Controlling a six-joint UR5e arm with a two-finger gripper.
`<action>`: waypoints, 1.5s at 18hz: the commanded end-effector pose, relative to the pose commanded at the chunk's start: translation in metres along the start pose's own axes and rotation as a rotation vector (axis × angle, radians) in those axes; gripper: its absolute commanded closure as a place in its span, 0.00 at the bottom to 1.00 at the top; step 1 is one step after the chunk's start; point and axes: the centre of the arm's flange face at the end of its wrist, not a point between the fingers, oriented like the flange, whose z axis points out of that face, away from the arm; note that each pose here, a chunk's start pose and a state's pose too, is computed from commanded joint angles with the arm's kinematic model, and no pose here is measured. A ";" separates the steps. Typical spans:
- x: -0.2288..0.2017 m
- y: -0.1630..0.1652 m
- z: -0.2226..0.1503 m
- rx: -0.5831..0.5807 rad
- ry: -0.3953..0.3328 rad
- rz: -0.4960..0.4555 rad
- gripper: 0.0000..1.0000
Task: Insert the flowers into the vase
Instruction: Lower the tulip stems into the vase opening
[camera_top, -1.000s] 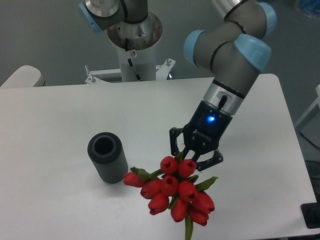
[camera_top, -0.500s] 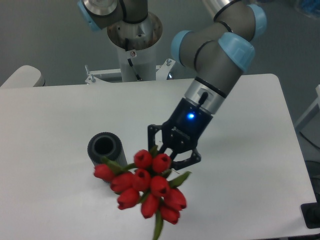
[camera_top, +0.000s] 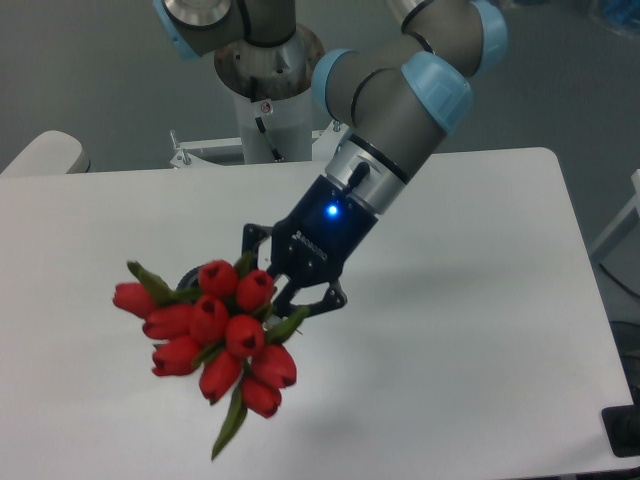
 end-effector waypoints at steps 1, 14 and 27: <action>0.010 0.001 0.000 0.002 0.008 0.006 0.79; 0.050 0.032 0.014 0.001 0.070 0.060 0.78; 0.057 0.073 0.039 0.005 0.129 0.137 0.79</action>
